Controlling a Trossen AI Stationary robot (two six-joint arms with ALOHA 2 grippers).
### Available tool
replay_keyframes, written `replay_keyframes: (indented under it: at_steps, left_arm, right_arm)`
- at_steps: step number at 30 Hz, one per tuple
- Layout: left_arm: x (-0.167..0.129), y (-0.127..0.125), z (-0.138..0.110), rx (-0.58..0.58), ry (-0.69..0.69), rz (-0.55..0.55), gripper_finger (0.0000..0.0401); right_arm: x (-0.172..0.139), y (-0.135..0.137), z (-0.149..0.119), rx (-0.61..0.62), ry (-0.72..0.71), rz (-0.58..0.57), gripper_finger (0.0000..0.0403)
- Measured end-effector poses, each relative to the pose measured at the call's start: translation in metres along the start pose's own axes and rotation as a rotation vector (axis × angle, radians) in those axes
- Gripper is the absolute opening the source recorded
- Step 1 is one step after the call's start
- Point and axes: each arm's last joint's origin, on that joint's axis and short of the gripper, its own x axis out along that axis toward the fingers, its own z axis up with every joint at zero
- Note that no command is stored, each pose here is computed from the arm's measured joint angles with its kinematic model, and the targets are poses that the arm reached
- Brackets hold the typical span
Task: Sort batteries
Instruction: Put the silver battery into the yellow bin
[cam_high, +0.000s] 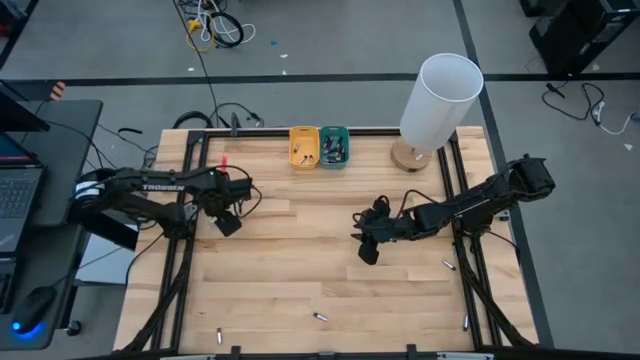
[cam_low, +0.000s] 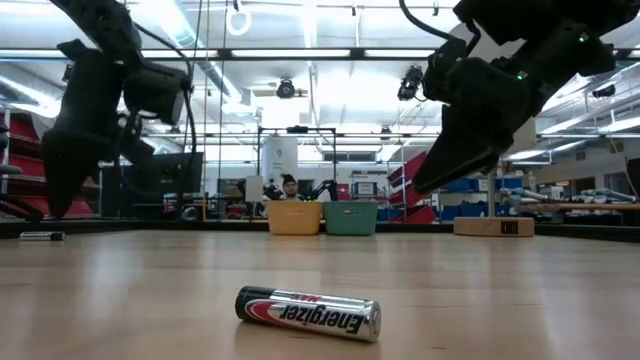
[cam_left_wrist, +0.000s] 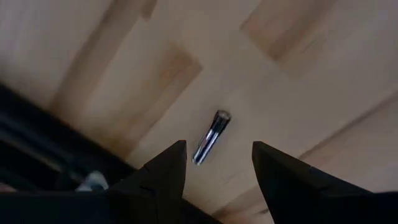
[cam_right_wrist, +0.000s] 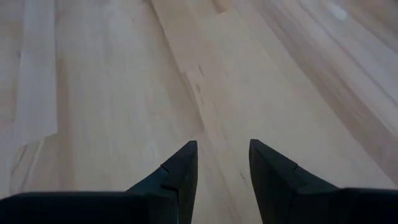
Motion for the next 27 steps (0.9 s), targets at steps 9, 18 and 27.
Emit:
replay_keyframes:
  at_steps: [9,18,27]
  left_arm:
    - [0.028,-0.001,-0.001,-0.093,0.062,0.034,0.0198]
    - [0.037,-0.003,0.000,-0.091,0.065,0.015,0.0161]
    - [0.030,-0.006,0.009,-0.063,-0.003,0.017,0.0028]
  right_arm:
    - [-0.002,0.005,-0.002,-0.009,0.000,0.013,0.0130]
    - [-0.002,0.005,-0.003,-0.008,0.000,0.015,0.0130]
    - [-0.002,0.005,-0.003,-0.006,0.001,0.015,0.0130]
